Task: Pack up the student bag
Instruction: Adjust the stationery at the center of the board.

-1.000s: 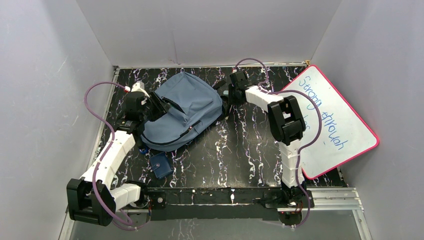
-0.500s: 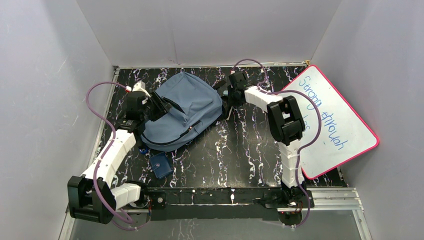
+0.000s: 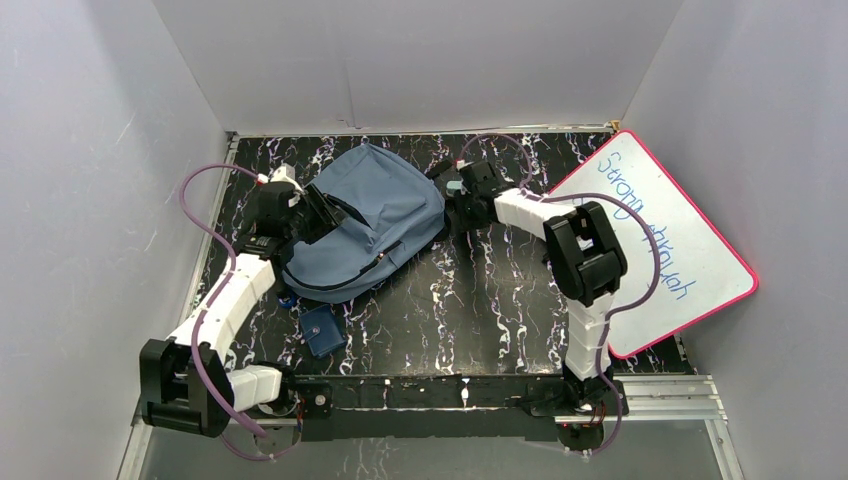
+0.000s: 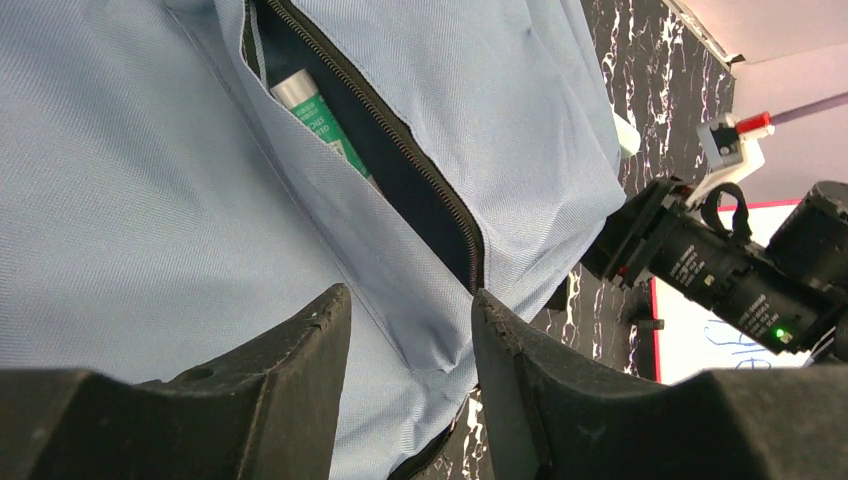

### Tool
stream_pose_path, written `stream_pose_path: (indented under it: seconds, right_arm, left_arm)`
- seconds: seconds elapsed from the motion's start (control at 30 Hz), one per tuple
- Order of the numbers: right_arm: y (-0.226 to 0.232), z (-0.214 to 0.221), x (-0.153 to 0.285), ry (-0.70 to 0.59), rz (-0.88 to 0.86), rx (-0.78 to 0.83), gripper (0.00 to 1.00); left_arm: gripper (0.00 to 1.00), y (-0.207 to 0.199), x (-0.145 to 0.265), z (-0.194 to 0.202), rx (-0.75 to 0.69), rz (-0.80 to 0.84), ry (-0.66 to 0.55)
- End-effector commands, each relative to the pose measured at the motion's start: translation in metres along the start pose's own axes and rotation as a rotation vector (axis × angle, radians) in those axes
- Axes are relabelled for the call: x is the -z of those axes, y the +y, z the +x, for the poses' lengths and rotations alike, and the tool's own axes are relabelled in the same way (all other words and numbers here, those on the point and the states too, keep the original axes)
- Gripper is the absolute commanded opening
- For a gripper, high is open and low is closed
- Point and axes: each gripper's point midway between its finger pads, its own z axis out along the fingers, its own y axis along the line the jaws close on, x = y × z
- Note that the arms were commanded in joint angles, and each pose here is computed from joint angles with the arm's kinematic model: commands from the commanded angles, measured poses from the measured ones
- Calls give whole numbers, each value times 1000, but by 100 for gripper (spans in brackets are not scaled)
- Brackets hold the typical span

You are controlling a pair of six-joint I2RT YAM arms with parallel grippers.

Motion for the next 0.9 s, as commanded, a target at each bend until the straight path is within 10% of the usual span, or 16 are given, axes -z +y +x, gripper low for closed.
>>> stream_pose_path:
  seconds: [0.0,0.47,0.87]
  right_arm:
    - [3,46,15,125,-51,73,31]
    - [37,-3,78,-71,-222,45,46]
    - [-26,-13,74,-110,125,-47,41]
  left_arm:
    - [46,-14,2,-9,-3,45,-17]
    - [46,-15,2,-9,-4,44,-14]
    - [46,-13,2,-7,0,42,-10]
